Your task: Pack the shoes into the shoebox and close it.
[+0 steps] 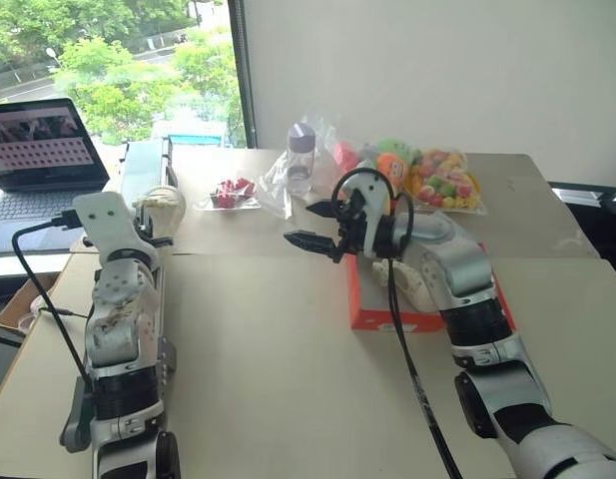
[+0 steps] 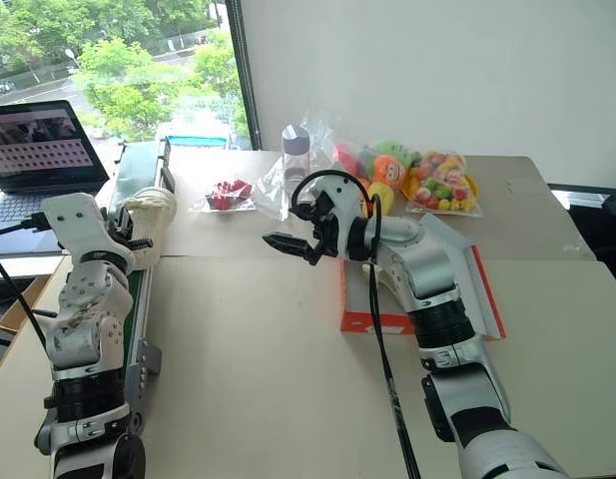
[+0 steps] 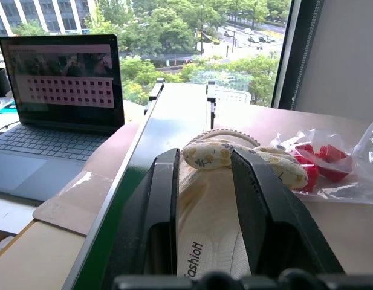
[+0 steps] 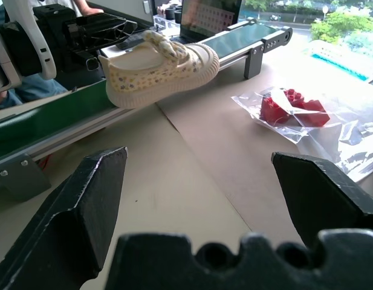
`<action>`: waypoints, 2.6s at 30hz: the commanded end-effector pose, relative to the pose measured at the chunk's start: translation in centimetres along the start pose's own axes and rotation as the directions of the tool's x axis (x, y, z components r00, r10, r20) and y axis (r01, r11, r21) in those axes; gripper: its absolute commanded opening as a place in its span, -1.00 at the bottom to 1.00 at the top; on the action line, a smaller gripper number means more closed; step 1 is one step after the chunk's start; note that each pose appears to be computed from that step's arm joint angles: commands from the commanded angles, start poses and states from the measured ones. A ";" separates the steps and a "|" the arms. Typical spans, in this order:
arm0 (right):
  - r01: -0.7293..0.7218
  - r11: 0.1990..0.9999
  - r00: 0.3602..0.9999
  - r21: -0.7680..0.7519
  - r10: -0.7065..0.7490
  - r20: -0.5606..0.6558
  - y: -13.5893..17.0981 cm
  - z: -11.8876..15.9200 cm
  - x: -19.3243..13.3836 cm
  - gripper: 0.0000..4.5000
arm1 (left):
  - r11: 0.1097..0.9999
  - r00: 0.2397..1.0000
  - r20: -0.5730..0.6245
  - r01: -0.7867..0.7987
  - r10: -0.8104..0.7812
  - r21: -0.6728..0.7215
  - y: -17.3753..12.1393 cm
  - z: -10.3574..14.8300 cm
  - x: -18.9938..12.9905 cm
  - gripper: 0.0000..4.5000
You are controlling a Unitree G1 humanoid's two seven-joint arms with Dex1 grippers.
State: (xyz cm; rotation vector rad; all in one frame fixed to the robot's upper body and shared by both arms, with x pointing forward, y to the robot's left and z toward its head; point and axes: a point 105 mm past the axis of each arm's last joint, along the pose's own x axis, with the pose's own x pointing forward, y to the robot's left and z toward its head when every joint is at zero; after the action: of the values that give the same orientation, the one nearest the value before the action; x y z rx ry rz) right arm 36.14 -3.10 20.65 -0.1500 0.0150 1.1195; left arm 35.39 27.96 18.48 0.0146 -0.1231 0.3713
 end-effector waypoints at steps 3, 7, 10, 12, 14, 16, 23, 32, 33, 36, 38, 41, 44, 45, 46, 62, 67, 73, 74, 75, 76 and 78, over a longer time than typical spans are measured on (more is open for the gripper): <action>0.002 0.999 0.999 -0.052 -0.001 0.036 0.0 1.5 -0.2 1.00 | 0.998 0.998 0.024 -0.058 0.058 0.019 1.3 0.8 -0.1 -0.36; 0.005 0.999 0.999 -0.052 -0.003 0.035 0.0 1.5 -0.2 1.00 | 0.996 0.997 -0.015 -0.079 0.079 0.029 1.8 0.0 -0.2 -0.36; 0.007 0.999 0.999 -0.053 -0.006 0.035 -0.1 1.5 -0.3 1.00 | 0.998 0.997 -0.059 -0.053 0.055 0.035 1.4 -0.9 -0.3 -0.36; 0.008 0.999 0.999 -0.054 -0.007 0.035 -0.1 1.6 -0.3 1.00 | 0.999 0.997 -0.073 -0.032 0.035 0.038 1.0 -1.2 -0.4 -0.36; 0.009 0.998 0.999 -0.054 -0.007 0.035 -0.1 1.6 -0.3 1.00 | 1.000 0.997 -0.071 -0.010 0.012 0.026 0.6 -1.0 -0.3 -0.15; 0.010 0.999 0.999 -0.054 -0.008 0.034 -0.1 1.6 -0.3 1.00 | 0.999 0.998 -0.057 0.036 -0.036 -0.009 -0.4 -0.5 -0.3 0.08; 0.012 0.999 0.999 -0.052 -0.011 0.030 -0.1 1.4 -0.2 1.00 | 0.975 0.976 -0.025 0.212 -0.215 -0.068 -4.2 1.8 -0.6 0.98; 0.029 0.998 0.999 -0.051 -0.028 0.027 -0.2 1.2 -0.5 1.00 | 0.989 0.947 -0.295 0.098 -0.127 -0.111 -5.0 -3.4 -1.3 0.98; 0.032 0.998 0.999 -0.050 -0.031 0.027 -0.2 1.2 -0.6 1.00 | 0.987 0.943 -0.308 0.094 -0.129 -0.127 -5.3 -3.6 -1.4 0.98; 0.038 0.998 0.999 -0.050 -0.037 0.026 -0.3 1.2 -0.7 1.00 | 0.988 0.937 -0.332 0.060 -0.105 -0.141 -5.6 -3.9 -1.5 0.98; 0.042 0.998 0.999 -0.050 -0.041 0.025 -0.4 1.2 -0.8 1.00 | 0.988 0.928 -0.361 0.032 -0.086 -0.153 -5.6 -4.6 -1.6 0.98; 0.045 0.998 0.999 -0.051 -0.044 0.025 -0.4 1.2 -0.9 1.00 | 0.986 0.910 -0.407 0.013 -0.082 -0.169 -5.7 -5.6 -1.8 0.98; 0.048 0.997 0.999 -0.052 -0.047 0.025 -0.4 1.3 -0.9 1.00 | 0.976 0.879 -0.470 -0.032 -0.074 -0.215 -5.7 -7.3 -2.1 0.98; 0.049 0.997 0.999 -0.053 -0.048 0.025 -0.4 1.3 -0.9 1.00 | 0.973 0.870 -0.488 -0.043 -0.076 -0.228 -5.7 -7.8 -2.2 0.98; 0.051 0.997 0.998 -0.054 -0.049 0.026 -0.5 1.3 -0.9 1.00 | 0.970 0.858 -0.507 -0.052 -0.079 -0.239 -5.8 -8.3 -2.3 0.98; 0.064 0.996 0.998 -0.060 -0.062 0.025 -0.5 1.4 -1.2 1.00 | 0.946 0.841 -0.515 -0.010 -0.167 -0.324 -7.4 -9.4 -2.4 -0.53; 0.067 0.997 0.997 -0.046 -0.066 0.037 -0.6 1.6 -1.3 1.00 | 0.913 0.882 -0.413 0.044 -0.226 -0.406 -8.3 -6.9 -1.6 -0.61; 0.085 0.993 0.983 0.081 -0.097 0.155 -1.3 3.8 -1.7 1.00 | 0.800 0.875 -0.196 0.288 -0.444 -0.526 -11.6 -0.2 -2.3 -0.61; 0.088 0.991 0.980 0.100 -0.104 0.170 -1.5 4.0 -1.8 1.00 | 0.800 0.873 -0.185 0.303 -0.450 -0.518 -11.6 0.4 -2.5 -0.61; 0.089 0.989 0.977 0.115 -0.109 0.182 -1.6 4.3 -1.9 1.00 | 0.800 0.873 -0.178 0.313 -0.455 -0.512 -11.5 0.9 -2.7 -0.61; 0.090 0.987 0.973 0.136 -0.116 0.200 -1.7 4.6 -2.0 1.00 | 0.799 0.871 -0.166 0.329 -0.463 -0.504 -11.4 1.5 -2.8 -0.61; 0.087 0.976 0.956 0.198 -0.137 0.258 -2.2 5.7 -2.3 1.00 | 0.772 0.862 -0.128 0.361 -0.490 -0.523 -11.4 3.0 -3.2 -0.61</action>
State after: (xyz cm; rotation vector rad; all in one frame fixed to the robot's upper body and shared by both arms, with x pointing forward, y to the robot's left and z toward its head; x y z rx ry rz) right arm 36.97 -5.01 24.01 0.0949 -0.0514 1.0072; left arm 36.87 16.48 18.56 -0.4881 0.1275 -0.0788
